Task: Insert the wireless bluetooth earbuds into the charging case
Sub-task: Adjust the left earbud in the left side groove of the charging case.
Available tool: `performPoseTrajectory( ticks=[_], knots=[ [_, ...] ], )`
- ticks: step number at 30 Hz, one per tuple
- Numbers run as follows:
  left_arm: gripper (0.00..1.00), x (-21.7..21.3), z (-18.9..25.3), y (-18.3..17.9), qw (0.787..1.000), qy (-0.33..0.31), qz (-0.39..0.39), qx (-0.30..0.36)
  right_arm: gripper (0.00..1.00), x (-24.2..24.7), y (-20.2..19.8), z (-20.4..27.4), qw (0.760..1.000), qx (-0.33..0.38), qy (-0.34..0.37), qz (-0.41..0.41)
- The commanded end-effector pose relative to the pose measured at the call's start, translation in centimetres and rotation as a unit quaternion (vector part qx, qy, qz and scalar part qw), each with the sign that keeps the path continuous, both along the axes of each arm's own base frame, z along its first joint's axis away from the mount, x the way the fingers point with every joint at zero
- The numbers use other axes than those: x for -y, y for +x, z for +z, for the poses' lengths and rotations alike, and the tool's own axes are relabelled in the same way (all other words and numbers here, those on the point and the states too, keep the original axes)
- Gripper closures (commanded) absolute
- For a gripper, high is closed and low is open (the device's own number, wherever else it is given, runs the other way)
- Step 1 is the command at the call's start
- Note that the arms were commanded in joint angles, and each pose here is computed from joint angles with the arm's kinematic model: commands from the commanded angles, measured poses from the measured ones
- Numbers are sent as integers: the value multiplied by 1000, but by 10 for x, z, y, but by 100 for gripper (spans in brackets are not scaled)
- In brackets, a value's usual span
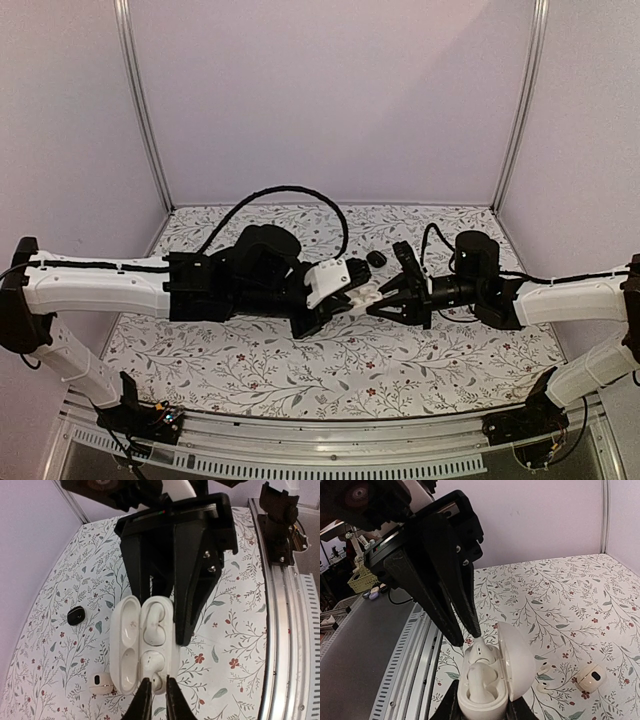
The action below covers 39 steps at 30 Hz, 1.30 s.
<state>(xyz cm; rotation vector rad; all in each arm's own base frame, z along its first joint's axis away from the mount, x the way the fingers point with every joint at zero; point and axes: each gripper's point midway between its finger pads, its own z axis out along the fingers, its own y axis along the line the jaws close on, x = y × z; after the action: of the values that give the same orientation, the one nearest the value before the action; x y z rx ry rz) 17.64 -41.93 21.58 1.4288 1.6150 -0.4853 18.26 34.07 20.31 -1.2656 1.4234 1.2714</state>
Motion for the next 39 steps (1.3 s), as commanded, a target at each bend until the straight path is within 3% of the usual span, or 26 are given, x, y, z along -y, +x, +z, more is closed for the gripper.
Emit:
performPoseTrajectory(
  ticks=[1,10,25,32,39],
  knots=[
    [89,1,0,13,1000,-3,24,-3,100,-3,0,16,1000,17,16,1],
    [87,-4,1,23,999,-6,47,-4,100,-3,-2,18,1000,19,18,6],
    [89,3,-5,15,1000,-2,19,-19,100,-5,-3,17,1000,20,17,7],
    [100,3,-4,13,1000,-2,14,-21,100,-4,-4,16,1000,20,16,7],
    [100,1,-4,11,1000,23,4,-17,100,-4,-1,13,1000,24,6,-1]
  ],
)
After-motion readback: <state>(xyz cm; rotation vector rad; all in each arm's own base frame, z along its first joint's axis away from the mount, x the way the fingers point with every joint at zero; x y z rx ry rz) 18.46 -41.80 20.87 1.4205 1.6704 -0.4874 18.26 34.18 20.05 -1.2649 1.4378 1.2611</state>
